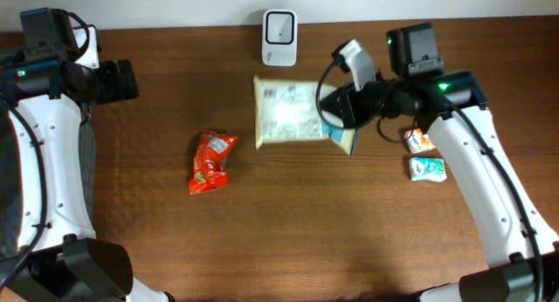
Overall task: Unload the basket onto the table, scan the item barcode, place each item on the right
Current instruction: 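Lift the white bag and hold it against the scanner window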
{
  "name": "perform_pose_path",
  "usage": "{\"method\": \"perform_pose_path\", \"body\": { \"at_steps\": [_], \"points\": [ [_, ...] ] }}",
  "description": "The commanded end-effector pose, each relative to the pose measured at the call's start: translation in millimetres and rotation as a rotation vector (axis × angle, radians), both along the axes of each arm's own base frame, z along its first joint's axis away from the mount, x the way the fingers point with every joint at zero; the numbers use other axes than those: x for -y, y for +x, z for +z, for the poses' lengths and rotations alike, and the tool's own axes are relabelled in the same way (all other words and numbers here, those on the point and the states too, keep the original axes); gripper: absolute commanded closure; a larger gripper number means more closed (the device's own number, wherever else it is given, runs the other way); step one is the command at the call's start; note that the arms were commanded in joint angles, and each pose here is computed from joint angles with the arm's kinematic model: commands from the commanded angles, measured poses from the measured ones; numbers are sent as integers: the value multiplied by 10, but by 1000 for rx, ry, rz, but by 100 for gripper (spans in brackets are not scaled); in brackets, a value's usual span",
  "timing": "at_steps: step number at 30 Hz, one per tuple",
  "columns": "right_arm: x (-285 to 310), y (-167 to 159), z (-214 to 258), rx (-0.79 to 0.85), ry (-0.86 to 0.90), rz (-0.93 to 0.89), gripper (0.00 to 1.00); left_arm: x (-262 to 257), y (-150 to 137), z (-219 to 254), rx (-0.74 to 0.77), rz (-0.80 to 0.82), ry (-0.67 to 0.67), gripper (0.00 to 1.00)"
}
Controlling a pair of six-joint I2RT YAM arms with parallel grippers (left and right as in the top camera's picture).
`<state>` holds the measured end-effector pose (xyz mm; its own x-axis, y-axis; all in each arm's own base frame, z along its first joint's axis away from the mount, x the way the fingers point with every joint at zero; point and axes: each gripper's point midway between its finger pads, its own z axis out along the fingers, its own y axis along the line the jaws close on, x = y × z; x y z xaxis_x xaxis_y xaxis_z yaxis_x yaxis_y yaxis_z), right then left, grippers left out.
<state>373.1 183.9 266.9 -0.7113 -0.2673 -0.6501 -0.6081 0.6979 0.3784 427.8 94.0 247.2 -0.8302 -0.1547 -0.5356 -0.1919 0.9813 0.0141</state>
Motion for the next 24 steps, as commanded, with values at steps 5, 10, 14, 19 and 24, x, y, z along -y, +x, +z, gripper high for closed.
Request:
{"method": "perform_pose_path", "body": {
  "at_steps": [5,10,14,19,24],
  "points": [
    [355,993,925,630,-703,-525,96,-1,6,2,1,-14,2,1],
    [69,1707,751,912,-1223,-443,96,1,5,1,0,-14,3,1],
    [-131,2132,495,1052,-1387,-389,96,1,6,1,0,-14,2,1],
    [-322,2367,-170,1056,-1516,-143,96,1,6,1,0,-14,2,1],
    [-372,2425,-483,1038,-1580,-36,96,1,6,1,0,-14,2,1]
  ]
}}
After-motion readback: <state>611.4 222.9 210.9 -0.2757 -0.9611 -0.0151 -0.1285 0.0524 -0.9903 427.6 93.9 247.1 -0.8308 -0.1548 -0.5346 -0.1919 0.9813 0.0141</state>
